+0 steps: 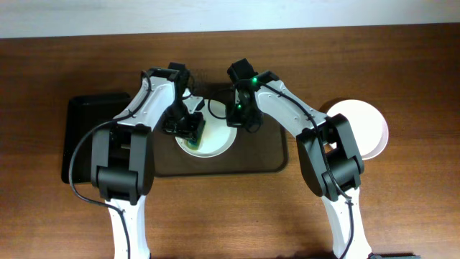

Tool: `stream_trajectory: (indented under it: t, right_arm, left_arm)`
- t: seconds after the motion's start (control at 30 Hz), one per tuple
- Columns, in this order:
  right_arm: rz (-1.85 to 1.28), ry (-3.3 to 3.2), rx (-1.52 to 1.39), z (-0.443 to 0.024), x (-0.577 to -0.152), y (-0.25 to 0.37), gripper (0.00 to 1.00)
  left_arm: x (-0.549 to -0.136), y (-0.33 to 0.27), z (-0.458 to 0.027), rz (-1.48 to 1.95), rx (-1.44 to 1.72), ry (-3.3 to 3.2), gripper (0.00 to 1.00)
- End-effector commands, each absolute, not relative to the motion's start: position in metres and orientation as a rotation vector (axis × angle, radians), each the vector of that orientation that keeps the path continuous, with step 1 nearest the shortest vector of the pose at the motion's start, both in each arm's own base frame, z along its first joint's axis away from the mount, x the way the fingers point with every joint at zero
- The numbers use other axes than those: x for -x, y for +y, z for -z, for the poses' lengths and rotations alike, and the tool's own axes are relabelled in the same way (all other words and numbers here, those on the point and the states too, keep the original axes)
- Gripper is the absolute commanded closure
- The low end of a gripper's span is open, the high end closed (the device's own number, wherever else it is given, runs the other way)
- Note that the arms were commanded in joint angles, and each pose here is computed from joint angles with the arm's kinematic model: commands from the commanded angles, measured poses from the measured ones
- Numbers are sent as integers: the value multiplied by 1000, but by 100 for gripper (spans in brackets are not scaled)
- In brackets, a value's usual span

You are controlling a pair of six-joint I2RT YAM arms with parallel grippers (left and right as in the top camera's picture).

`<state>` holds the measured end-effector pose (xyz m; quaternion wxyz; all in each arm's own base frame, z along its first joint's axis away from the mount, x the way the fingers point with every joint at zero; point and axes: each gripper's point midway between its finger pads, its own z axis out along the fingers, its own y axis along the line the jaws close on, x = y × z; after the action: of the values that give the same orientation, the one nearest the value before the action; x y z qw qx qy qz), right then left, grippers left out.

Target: Clean dirty plates on tray and stack at the side

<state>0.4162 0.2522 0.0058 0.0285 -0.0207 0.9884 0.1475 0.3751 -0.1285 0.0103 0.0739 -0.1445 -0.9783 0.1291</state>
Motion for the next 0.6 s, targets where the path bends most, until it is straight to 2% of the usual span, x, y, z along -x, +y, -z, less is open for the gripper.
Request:
stream_trajectory:
  t: [0.0, 0.07, 0.13, 0.27, 0.33, 0.47, 0.57]
  right_arm:
    - [-307, 3115, 27, 23, -407, 230, 96]
    - [-307, 3115, 27, 23, -407, 230, 96]
    - [-305, 3117, 27, 23, -406, 230, 96]
    - [-305, 3118, 27, 23, -406, 230, 96]
    - [-304, 3118, 27, 23, -406, 230, 96]
    - [-305, 3118, 27, 23, -406, 230, 96]
    - [-306, 3119, 27, 23, -406, 230, 96]
  left_arm:
    - [-397, -144, 6, -527, 536, -2995, 99]
    - [-437, -138, 8, -459, 525, -3165, 99]
    - [-459, -120, 10, -267, 439, -3274, 99]
    - [-478, -86, 9, 81, 379, -3357, 99]
    - [-470, -75, 10, 165, 286, -3330, 99]
    - [-430, -68, 15, 175, 251, -3165, 99]
    - [-405, -83, 15, 13, 306, -3063, 99]
